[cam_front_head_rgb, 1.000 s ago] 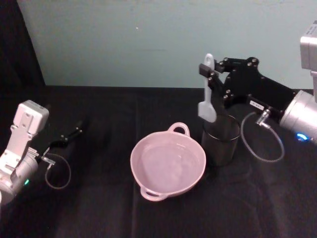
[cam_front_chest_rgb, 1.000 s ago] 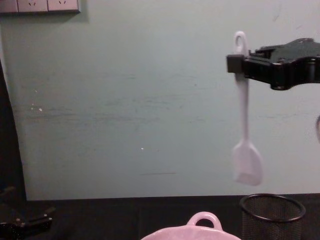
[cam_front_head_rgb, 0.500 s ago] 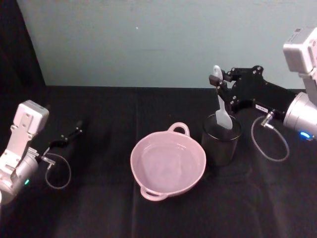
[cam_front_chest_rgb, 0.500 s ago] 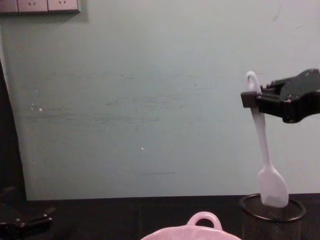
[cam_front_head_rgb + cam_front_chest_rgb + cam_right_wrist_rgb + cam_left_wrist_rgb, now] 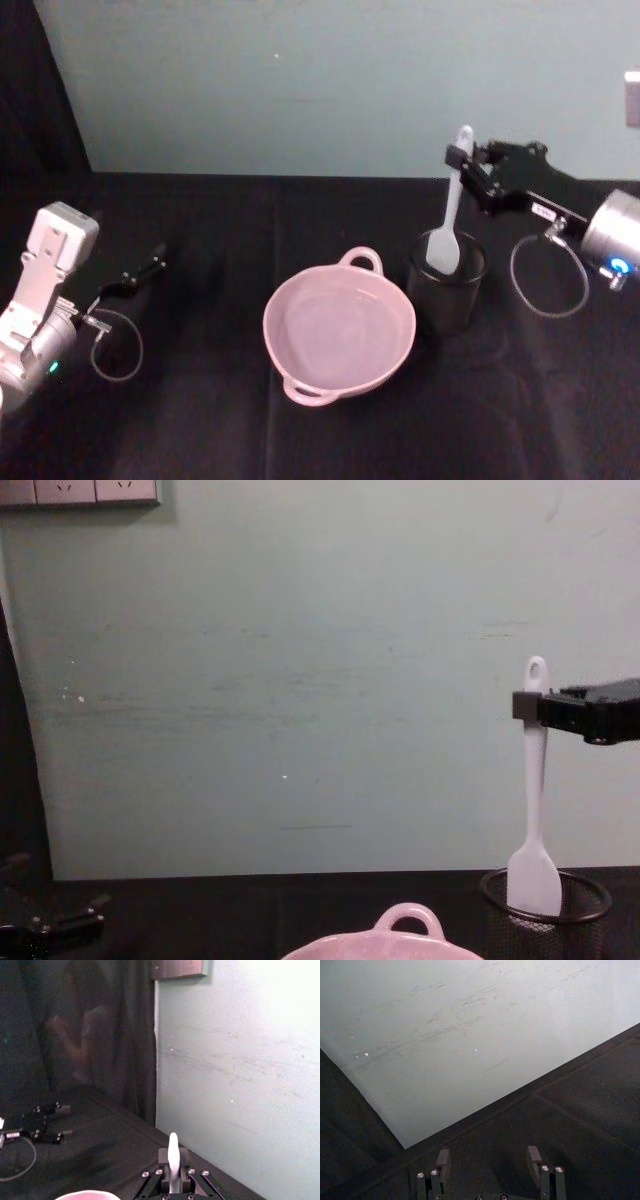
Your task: Use the one hand to pick up the spoon and stir the clear water in the bowl.
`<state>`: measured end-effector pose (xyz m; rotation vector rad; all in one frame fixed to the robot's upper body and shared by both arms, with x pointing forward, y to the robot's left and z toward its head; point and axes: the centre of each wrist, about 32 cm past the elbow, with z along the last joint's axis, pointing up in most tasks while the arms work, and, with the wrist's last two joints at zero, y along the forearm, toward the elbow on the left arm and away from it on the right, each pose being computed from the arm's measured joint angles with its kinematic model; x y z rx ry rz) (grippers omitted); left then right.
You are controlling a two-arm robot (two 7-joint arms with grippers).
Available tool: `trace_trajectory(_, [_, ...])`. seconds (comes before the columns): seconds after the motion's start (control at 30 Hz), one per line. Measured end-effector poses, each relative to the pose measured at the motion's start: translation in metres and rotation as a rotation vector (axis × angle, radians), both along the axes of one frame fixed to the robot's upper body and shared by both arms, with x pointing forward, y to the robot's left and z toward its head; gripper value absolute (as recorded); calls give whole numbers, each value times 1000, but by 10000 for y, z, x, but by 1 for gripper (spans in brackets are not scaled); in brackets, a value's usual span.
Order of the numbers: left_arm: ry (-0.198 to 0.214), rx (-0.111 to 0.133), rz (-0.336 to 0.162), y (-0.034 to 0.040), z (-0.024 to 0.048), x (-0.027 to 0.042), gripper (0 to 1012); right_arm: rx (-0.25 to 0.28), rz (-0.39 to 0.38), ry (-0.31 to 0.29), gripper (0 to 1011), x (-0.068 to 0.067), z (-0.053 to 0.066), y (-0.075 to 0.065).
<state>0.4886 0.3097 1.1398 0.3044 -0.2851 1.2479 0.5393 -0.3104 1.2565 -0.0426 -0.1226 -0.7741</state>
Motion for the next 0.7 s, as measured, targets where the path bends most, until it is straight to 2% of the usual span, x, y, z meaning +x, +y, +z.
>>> trace_trajectory(0.17, [0,0,0,0,0,0,1005,82,-26,53,118,56,-131,-99])
trace_trajectory(0.3, [0,0,0,0,0,0,1005,130,-53,84,118,47,-227,-121])
trace_trajectory(0.7, [0,0,0,0,0,0,1005,208,-118,174,118,8,-425,-107])
